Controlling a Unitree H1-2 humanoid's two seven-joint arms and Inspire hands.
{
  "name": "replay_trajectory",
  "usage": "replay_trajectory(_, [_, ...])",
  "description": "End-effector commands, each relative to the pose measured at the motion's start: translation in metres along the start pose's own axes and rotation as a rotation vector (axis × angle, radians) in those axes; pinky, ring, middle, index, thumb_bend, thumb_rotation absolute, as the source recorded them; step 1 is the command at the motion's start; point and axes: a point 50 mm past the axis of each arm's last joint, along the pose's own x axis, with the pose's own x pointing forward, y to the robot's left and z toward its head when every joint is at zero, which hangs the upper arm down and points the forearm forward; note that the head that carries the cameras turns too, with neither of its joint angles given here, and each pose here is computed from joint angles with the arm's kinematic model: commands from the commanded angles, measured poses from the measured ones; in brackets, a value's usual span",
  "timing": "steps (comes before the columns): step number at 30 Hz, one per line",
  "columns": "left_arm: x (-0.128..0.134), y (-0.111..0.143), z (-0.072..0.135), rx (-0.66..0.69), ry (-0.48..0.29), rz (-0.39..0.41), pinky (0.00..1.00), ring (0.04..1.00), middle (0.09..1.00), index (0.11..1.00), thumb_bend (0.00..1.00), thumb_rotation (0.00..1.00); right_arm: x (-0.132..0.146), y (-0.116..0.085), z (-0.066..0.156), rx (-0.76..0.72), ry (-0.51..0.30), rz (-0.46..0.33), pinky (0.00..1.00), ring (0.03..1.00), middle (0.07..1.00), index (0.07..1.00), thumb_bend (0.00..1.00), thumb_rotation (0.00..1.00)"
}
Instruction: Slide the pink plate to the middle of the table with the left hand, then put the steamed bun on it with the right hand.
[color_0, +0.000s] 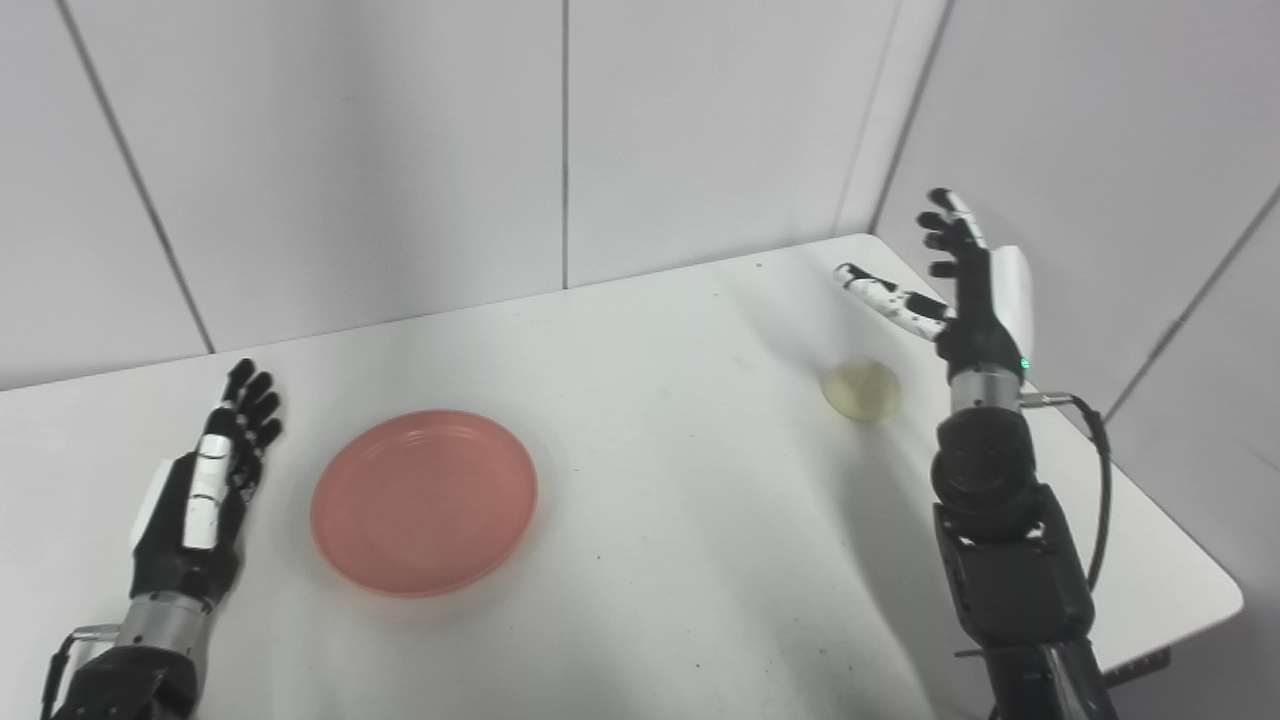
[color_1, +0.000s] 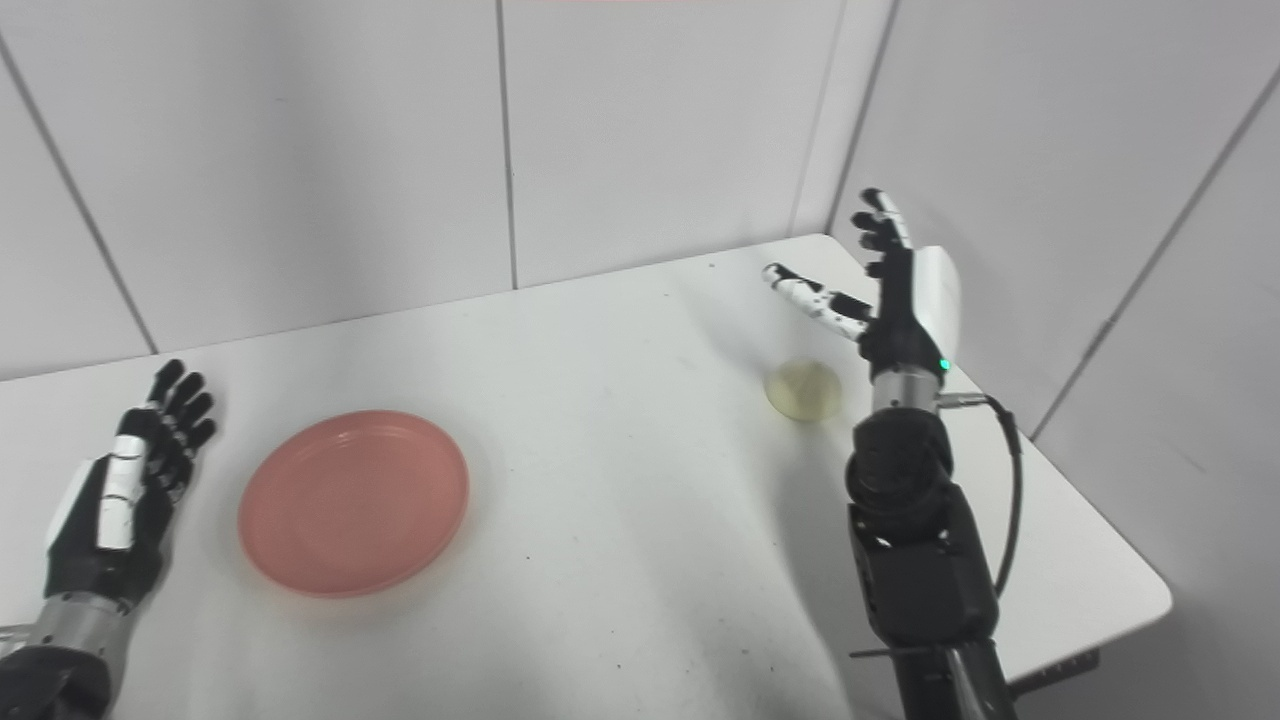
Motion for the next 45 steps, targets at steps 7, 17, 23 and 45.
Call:
replay_trajectory(7, [-0.024,0.017,-0.019,-0.005,0.059,0.008,1.00,1.000,1.000,1.000,0.56,1.00,0.012,-0.009,0.014,-0.067,0.011,0.025,0.70,0.806,0.843,0.831,0.77,0.28])
replay_trajectory(17, [-0.024,0.016,-0.018,-0.003,0.063,0.012,1.00,1.000,1.000,1.000,0.54,1.00,0.015,-0.004,-0.003,-0.178,0.068,0.132,0.77,0.859,0.889,0.877,0.94,0.22])
replay_trajectory(23, [-0.020,0.012,-0.020,-0.001,0.069,-0.011,1.00,1.000,1.000,1.000,0.53,1.00,0.017,0.001,-0.012,-0.191,0.089,0.190,0.80,0.894,0.918,0.933,0.99,0.27])
replay_trajectory(45, [-0.021,0.005,-0.019,0.007,0.064,-0.008,1.00,1.000,1.000,1.000,0.53,1.00,0.020,0.009,-0.025,-0.370,0.151,0.268,0.80,0.930,0.953,0.913,0.96,0.18])
